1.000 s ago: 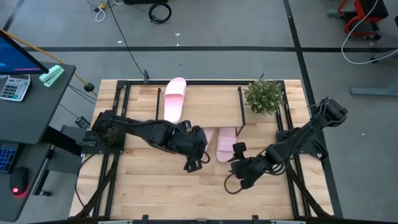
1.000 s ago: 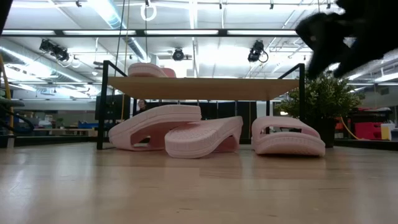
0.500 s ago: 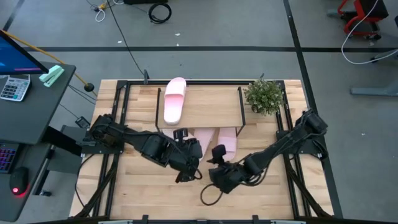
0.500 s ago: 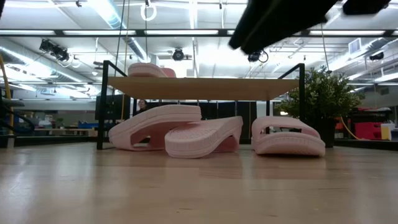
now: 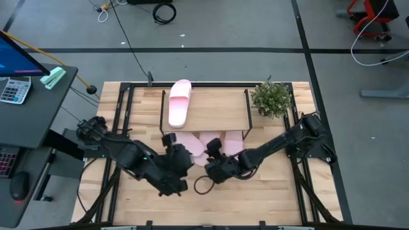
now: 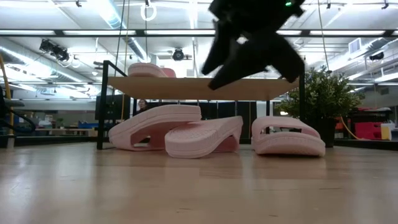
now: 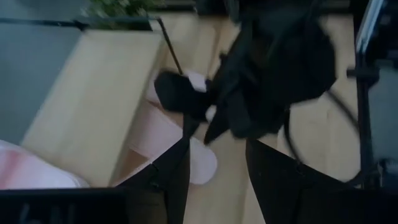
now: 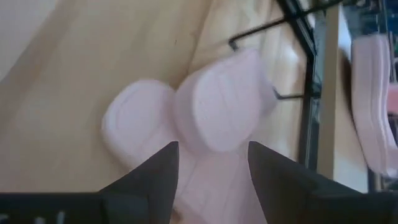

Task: Pick and place slides into the shelf
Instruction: Put the pink slipper on the shelf

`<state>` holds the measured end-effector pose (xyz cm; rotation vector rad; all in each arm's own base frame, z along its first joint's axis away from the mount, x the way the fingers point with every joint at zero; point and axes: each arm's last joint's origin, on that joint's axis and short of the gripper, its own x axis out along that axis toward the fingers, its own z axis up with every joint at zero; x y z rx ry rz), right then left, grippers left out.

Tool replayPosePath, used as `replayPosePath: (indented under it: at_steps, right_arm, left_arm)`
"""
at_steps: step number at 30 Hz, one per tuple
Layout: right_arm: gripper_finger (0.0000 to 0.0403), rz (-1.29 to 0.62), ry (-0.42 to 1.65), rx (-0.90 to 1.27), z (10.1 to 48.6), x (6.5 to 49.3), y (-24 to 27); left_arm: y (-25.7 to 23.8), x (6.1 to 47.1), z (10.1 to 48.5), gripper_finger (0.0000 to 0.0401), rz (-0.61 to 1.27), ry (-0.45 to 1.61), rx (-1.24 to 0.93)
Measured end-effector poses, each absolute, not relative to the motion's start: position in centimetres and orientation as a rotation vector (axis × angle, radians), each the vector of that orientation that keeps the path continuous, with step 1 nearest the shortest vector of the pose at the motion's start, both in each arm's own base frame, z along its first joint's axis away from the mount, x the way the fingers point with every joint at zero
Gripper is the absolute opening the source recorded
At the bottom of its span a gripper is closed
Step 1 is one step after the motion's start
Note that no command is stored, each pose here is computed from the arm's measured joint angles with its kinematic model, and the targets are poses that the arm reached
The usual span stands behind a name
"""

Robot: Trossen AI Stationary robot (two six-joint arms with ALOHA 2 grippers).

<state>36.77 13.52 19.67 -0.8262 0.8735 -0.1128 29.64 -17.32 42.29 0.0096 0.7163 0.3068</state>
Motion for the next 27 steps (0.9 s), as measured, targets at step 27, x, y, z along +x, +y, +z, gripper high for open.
replayPosePath:
  at_steps: [27]
  right_arm:
    - [0.0294,0.017,0.866,-1.07,15.7,39.9,11.8]
  left_arm:
    - [-17.2,27.2,44.7,0.0149,0.338,0.583,-0.091]
